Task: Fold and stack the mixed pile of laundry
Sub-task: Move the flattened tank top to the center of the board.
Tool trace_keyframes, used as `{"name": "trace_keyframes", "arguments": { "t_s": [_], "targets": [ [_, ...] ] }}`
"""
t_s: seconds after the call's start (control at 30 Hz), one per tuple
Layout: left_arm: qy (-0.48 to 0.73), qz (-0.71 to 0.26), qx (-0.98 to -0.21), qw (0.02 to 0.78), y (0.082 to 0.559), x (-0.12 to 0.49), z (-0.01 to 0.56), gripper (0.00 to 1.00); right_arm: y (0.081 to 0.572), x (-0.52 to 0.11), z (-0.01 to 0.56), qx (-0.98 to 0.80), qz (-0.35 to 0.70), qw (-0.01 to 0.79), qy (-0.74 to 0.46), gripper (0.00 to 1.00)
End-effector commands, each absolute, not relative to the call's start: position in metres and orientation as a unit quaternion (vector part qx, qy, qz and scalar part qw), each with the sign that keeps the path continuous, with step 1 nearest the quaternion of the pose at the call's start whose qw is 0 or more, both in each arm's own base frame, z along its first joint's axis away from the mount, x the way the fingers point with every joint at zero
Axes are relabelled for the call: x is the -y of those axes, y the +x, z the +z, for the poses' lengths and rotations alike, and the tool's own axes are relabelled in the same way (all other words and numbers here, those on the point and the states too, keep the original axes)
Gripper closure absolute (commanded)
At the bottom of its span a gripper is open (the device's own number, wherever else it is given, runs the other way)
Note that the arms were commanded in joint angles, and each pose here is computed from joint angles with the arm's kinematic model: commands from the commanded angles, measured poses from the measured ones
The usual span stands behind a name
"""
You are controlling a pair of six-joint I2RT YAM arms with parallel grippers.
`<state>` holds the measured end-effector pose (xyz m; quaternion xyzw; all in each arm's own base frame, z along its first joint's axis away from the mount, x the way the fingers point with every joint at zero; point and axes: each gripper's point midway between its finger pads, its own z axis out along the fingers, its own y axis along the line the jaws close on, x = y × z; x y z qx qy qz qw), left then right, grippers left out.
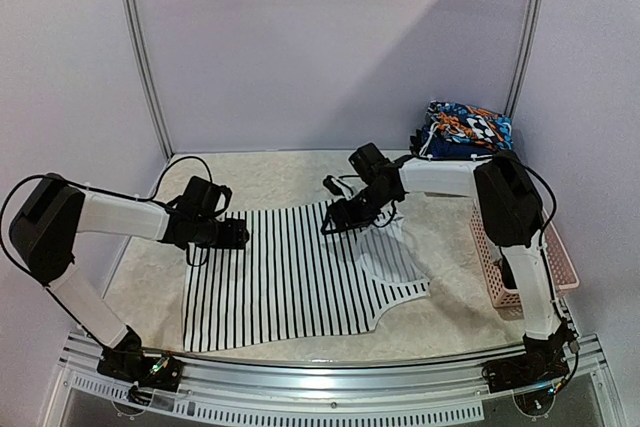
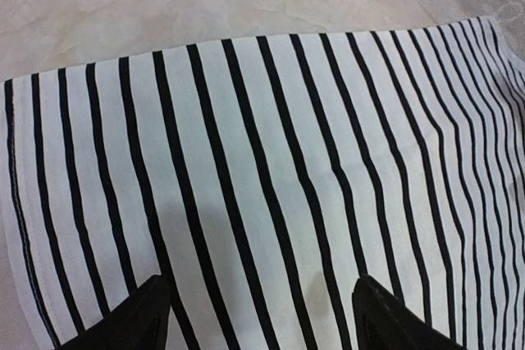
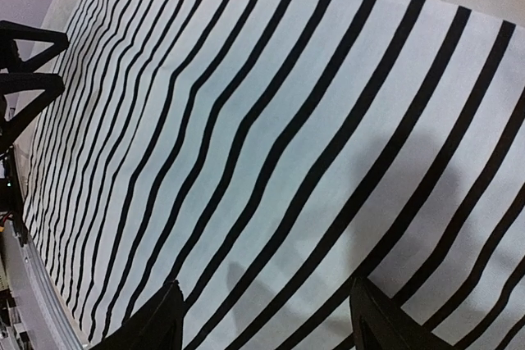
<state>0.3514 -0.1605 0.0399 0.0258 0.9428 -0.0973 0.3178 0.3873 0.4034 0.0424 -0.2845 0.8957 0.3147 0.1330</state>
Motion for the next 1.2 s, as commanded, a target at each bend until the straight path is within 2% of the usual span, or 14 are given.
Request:
{"name": "trace_keyframes", "arguments": {
  "t_s": [0.0,0.43,1.17],
  "targets": [
    [0.031,-0.115,-0.940,0.320,0.355,0.172,0.034,0.23,0.400,-0.396,0.031,-0.897,0.327,0.125,-0.271,0.30],
    [0.044,-0.107,-0.945,0.306,0.380,0.186,0.016,0.25,0.417,-0.371,0.013,-0.905,0.330,0.103,-0.247,0.32],
    [0.054,-0.127,-0.945,0.297,0.419,0.216,0.004,0.27,0.452,-0.333,0.006,-0.917,0.324,0.114,-0.202,0.34]
  ]
}}
